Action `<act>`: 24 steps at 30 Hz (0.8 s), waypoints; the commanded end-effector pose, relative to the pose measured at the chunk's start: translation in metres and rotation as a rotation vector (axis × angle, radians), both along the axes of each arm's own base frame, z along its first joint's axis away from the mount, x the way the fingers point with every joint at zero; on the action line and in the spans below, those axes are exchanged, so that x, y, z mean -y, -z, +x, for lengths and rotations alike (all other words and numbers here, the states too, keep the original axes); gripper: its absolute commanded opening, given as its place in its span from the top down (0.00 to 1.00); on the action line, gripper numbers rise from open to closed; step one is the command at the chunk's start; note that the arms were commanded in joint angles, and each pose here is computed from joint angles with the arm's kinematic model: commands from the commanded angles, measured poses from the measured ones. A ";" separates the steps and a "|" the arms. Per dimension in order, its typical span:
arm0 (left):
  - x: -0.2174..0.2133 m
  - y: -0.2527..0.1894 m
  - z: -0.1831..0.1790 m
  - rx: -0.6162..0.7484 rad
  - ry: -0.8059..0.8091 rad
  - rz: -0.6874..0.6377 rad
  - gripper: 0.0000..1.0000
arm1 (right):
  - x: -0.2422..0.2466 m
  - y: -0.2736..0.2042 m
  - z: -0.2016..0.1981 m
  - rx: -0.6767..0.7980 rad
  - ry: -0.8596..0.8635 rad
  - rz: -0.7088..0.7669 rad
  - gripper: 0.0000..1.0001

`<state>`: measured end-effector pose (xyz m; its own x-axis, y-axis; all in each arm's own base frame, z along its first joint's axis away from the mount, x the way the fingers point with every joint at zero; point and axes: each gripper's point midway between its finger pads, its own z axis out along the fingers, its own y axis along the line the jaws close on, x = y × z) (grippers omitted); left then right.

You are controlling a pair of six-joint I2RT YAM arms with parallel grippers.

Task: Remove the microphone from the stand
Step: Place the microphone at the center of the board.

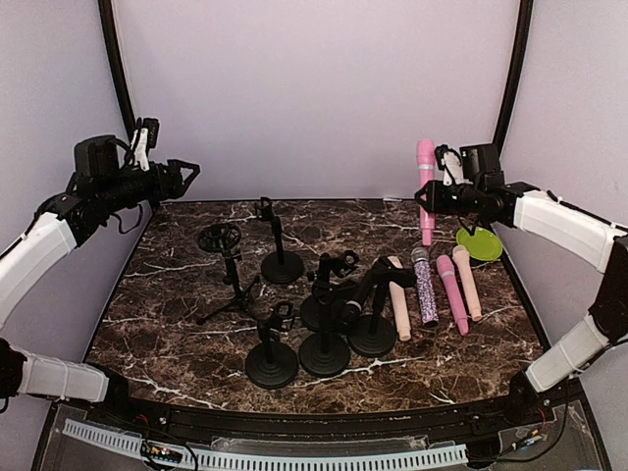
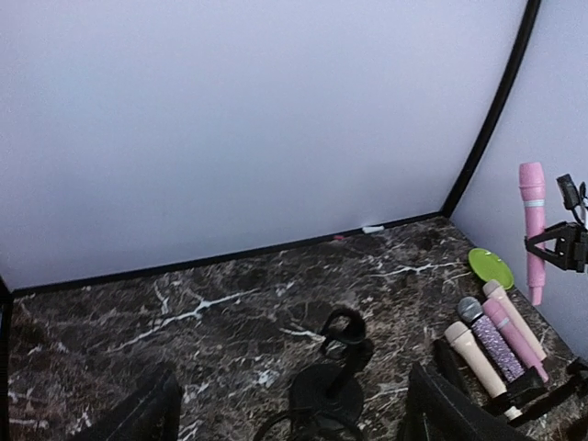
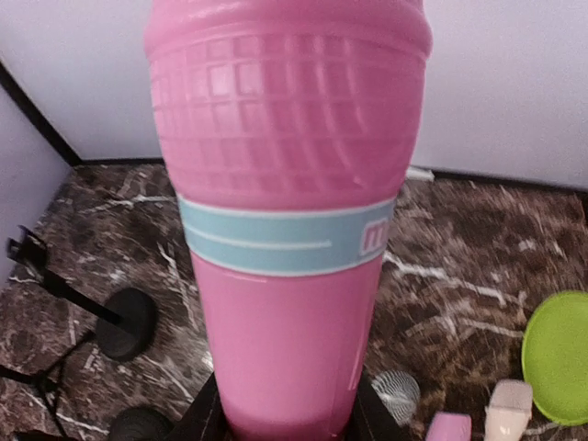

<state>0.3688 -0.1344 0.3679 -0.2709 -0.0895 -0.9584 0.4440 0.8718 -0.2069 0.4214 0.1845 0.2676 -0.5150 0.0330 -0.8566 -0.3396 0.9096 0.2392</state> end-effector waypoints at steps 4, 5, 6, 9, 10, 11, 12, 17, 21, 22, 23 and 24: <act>-0.061 0.031 -0.004 0.015 -0.303 -0.004 0.13 | 0.049 0.111 -0.028 -0.296 0.185 -0.126 1.00; -0.070 0.032 -0.005 0.022 -0.351 0.002 0.13 | 0.054 0.120 -0.031 -0.318 0.203 -0.139 1.00; -0.074 0.040 -0.009 0.016 -0.371 0.007 0.13 | 0.058 0.129 -0.033 -0.337 0.223 -0.151 1.00; -0.089 0.043 -0.017 0.062 -0.447 -0.005 0.13 | 0.071 0.152 -0.039 -0.407 0.268 -0.179 1.00; -0.092 0.050 -0.022 0.063 -0.460 -0.004 0.13 | 0.072 0.159 -0.041 -0.429 0.271 -0.176 1.00; -0.095 0.051 -0.024 0.074 -0.478 -0.003 0.13 | 0.072 0.164 -0.043 -0.443 0.273 -0.175 1.00; -0.097 0.058 -0.027 0.070 -0.485 0.003 0.13 | 0.072 0.168 -0.045 -0.455 0.274 -0.174 1.00; -0.106 0.085 -0.030 0.026 -0.524 0.051 0.13 | 0.074 0.185 -0.057 -0.503 0.278 -0.176 0.97; -0.113 0.100 -0.030 0.014 -0.574 0.037 0.10 | 0.074 0.196 -0.063 -0.528 0.272 -0.167 0.92; -0.115 0.102 -0.030 0.016 -0.585 0.034 0.10 | 0.073 0.199 -0.063 -0.534 0.270 -0.167 0.90; -0.116 0.104 -0.030 0.024 -0.590 0.026 0.09 | 0.073 0.200 -0.063 -0.538 0.269 -0.165 0.88; -0.117 0.106 -0.030 0.026 -0.595 0.025 0.09 | 0.072 0.202 -0.063 -0.541 0.268 -0.165 0.86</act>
<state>0.3379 -0.0281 0.2583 -0.2279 -0.1625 -0.9600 -0.0666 0.9863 -0.1511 0.3536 0.1109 0.0710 -0.8744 0.0846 -0.4778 0.0189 0.9899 0.1407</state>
